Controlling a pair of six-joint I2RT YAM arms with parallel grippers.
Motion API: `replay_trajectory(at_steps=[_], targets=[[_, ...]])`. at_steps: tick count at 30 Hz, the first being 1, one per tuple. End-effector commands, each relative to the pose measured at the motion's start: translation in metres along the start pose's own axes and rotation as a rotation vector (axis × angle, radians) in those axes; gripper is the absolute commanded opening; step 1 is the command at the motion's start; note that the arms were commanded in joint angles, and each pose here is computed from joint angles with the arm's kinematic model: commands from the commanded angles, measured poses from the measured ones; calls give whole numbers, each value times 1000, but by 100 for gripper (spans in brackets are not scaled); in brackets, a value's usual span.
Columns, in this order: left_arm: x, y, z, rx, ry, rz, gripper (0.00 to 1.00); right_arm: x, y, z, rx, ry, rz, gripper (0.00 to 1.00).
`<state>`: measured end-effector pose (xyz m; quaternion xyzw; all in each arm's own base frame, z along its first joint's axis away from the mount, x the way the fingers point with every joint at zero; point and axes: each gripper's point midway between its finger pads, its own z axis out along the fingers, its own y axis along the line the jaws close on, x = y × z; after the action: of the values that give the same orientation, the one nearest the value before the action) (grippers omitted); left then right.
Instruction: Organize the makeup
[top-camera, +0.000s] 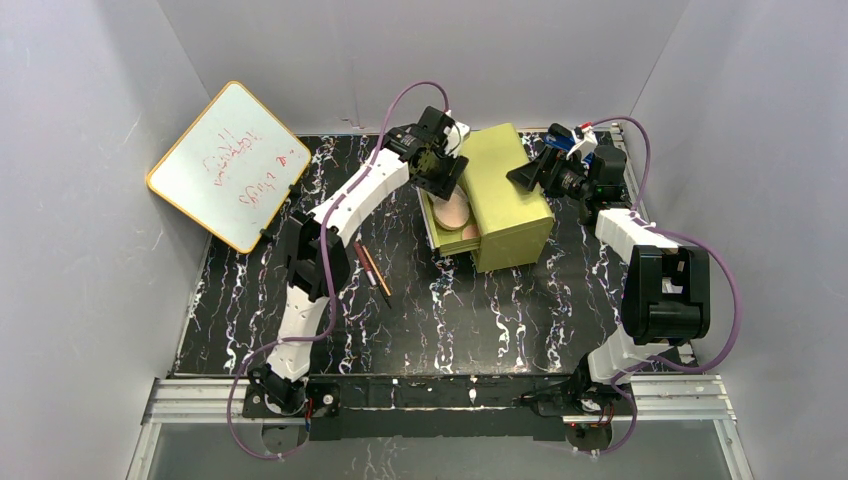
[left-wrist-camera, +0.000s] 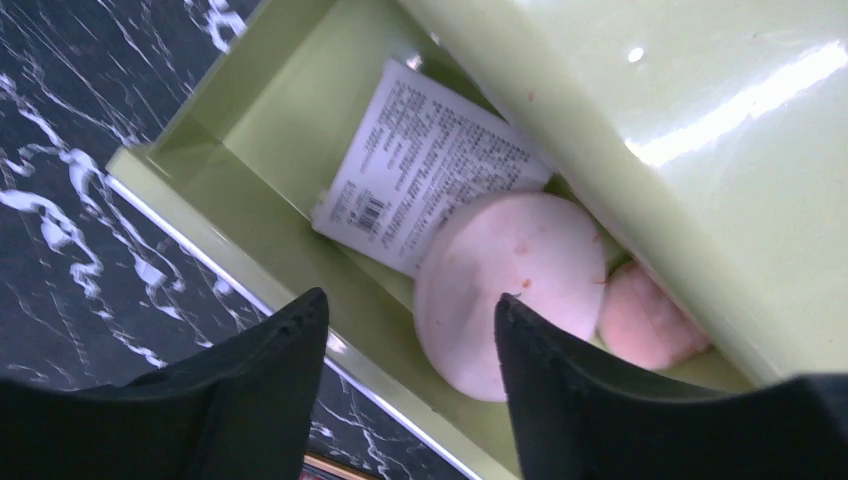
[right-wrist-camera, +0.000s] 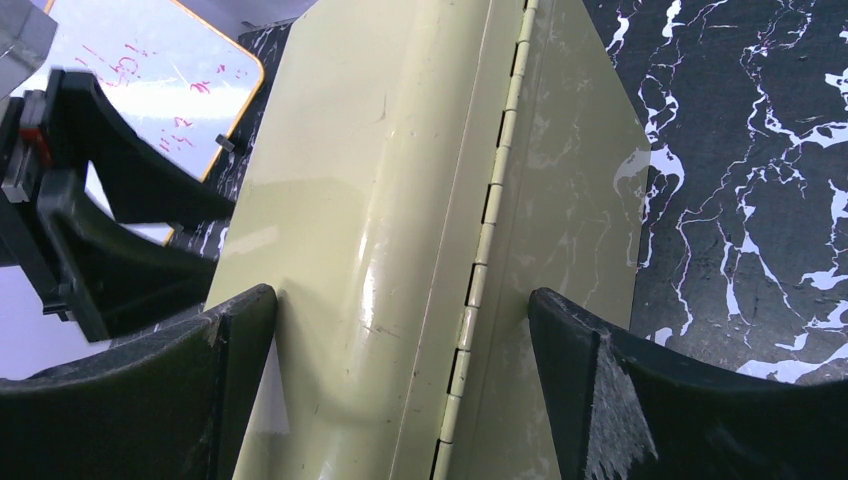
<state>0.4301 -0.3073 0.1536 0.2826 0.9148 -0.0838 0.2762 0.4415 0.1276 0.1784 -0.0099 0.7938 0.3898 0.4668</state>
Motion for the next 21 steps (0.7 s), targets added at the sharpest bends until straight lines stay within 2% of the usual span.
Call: replay_trajectory(at_steps=[1, 2, 3, 9, 15, 17, 21], targets=[[-10, 1, -29, -9, -44, 10, 79, 82, -42, -12, 140, 241, 105, 100], [-14, 0, -32, -7, -63, 9, 97, 82, -42, -12, 141, 241, 106, 100], [-17, 1, -35, -6, -80, 9, 98, 82, -42, -12, 142, 241, 107, 100], [-29, 23, -66, -75, -212, 13, 98, 81, -41, -12, 142, 240, 105, 100], [-5, 67, -88, 37, -317, -88, 99, 81, -41, -12, 139, 239, 103, 100], [9, 77, -83, 104, -316, -180, 98, 81, -40, -12, 136, 239, 104, 100], [51, 83, -46, 99, -181, -282, 98, 81, -41, -11, 135, 238, 106, 100]])
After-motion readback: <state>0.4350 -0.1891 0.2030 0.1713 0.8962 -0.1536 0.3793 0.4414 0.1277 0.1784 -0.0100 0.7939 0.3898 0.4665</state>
